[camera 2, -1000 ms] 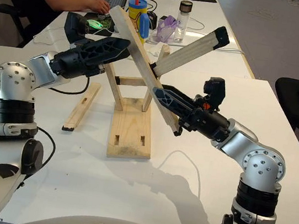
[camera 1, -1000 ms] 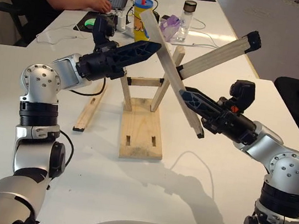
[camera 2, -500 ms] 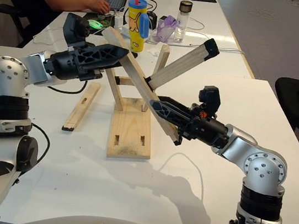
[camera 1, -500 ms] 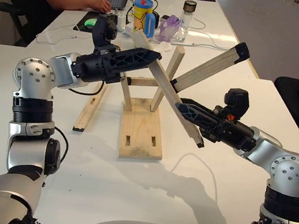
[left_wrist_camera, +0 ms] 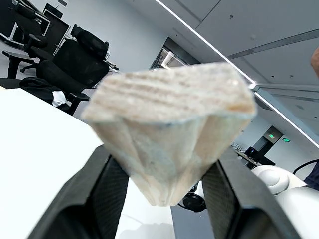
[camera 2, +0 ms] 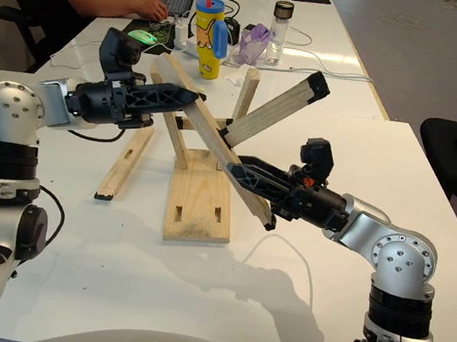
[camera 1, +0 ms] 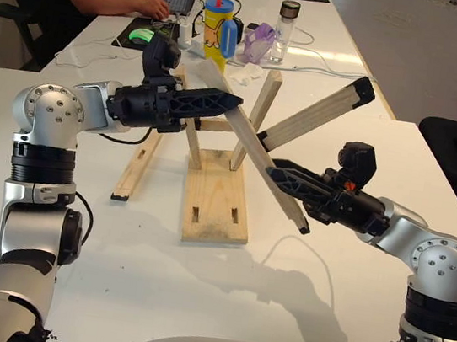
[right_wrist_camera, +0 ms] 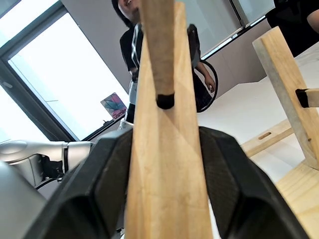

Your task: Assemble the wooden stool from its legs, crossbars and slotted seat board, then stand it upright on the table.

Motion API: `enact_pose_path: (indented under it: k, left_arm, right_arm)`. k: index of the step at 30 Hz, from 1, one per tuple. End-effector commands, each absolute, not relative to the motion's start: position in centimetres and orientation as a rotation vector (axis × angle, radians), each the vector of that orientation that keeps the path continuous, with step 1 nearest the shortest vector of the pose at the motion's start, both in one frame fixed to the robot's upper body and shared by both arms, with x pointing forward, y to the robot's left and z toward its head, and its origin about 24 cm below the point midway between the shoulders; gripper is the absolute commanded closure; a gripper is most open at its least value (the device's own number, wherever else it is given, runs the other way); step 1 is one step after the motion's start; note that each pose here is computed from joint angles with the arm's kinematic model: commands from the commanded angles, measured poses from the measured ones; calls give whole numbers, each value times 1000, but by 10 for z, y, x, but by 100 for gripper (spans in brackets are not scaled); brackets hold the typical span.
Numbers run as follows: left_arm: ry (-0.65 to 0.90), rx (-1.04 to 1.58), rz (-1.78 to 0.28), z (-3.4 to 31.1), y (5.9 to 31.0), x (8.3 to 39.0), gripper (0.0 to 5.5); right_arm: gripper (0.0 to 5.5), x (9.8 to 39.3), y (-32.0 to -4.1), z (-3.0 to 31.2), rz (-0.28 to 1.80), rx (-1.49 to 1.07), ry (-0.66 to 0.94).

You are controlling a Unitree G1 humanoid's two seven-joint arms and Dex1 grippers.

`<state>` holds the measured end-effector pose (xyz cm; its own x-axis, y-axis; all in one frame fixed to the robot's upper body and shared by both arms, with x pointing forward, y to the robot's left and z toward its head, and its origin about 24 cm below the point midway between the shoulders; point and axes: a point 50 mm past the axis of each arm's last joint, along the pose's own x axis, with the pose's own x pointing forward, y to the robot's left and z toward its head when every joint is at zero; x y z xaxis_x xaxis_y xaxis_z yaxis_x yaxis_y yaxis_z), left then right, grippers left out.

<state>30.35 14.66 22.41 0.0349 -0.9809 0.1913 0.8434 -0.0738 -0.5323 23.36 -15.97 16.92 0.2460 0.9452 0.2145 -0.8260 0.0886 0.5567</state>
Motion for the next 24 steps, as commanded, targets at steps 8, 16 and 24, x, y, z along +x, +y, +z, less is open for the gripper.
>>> enact_pose_path:
  k: [8,16,24]
  left_arm:
    - [314,-443,-1235,208,229,301,347]
    - [187,-402,-1153,233,262,304,347]
    - [189,-364,-1192,227,252,304,347]
  right_arm:
    - [185,216,-157,111,1212,90,428]
    - [185,210,-128,61,1270,-595,193]
    - [185,231,-141,39,1108,-803,142]
